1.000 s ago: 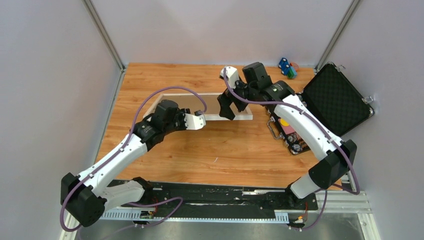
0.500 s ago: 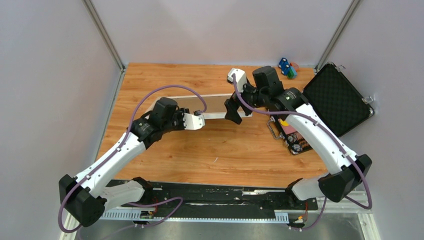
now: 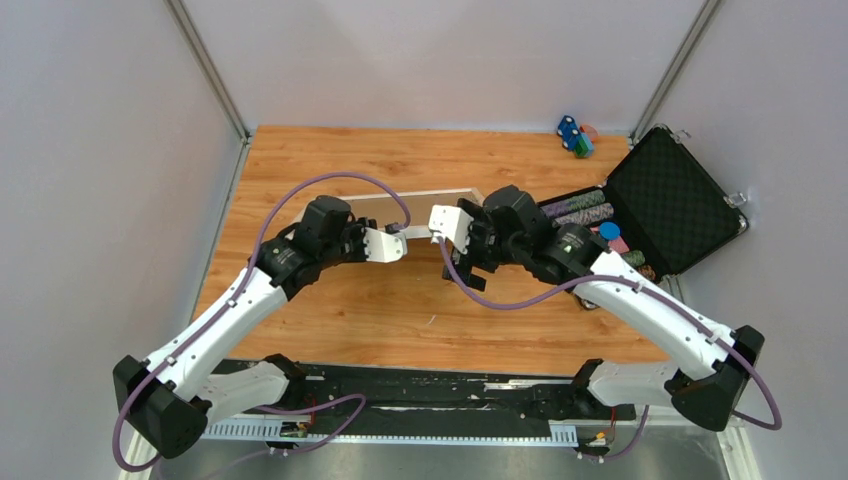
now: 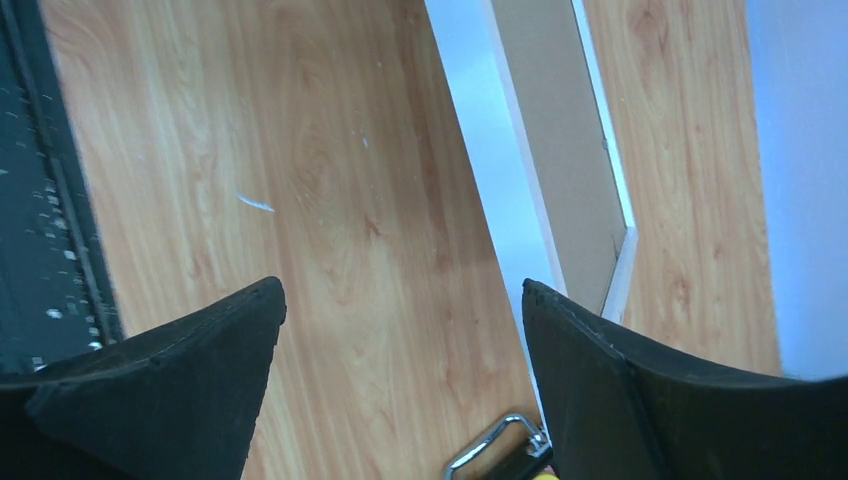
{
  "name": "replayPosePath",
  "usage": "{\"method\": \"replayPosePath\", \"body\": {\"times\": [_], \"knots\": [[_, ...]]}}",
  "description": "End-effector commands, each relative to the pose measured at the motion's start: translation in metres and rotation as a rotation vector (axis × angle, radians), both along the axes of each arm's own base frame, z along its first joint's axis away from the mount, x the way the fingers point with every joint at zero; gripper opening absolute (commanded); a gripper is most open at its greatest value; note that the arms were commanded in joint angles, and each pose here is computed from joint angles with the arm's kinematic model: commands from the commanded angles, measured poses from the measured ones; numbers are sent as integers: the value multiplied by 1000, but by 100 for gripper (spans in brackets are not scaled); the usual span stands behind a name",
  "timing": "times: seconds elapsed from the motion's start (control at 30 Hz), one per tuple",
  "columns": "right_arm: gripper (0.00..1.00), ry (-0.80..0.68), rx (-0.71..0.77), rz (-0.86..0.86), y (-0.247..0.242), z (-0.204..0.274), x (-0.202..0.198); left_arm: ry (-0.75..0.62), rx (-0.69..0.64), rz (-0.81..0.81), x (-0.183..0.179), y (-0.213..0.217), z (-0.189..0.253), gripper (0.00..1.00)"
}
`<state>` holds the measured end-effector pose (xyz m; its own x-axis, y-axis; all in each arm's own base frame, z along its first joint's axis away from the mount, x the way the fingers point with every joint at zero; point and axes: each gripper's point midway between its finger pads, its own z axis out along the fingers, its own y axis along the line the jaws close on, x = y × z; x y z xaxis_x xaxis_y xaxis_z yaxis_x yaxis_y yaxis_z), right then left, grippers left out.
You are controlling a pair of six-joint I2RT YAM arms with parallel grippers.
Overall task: Put the photo into the frame
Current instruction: Turn over the photo frame at the center of the board.
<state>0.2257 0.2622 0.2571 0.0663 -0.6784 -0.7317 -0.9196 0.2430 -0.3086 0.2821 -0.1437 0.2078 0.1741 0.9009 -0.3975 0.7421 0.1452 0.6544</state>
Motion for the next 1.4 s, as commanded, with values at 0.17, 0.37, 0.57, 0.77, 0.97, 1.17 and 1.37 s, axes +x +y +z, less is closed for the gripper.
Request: {"method": "replayPosePath", "body": {"times": [0.17,0.37,0.57,0.77,0.97,1.17,1.37], "knots": [[88,-364,-129,-35,6,1,36,-44,-128,-42,-1,-18,38,0],[86,-456,-94,-34,12,11,42,-42,-105,-56,-8,-13,30,0],[85,-486,-91,-21,16,16,45,-25,-118,-74,-15,-14,27,0],[82,-476,-78,0,24,15,45,-7,-127,-96,-26,-13,30,0],[78,-437,-59,13,30,14,42,-10,-131,-98,-33,-8,40,0],[74,-374,-35,31,36,21,34,-23,-149,-104,-38,-7,64,0],[71,-309,-22,47,43,23,29,-39,-191,-117,-42,-10,87,0]]}}
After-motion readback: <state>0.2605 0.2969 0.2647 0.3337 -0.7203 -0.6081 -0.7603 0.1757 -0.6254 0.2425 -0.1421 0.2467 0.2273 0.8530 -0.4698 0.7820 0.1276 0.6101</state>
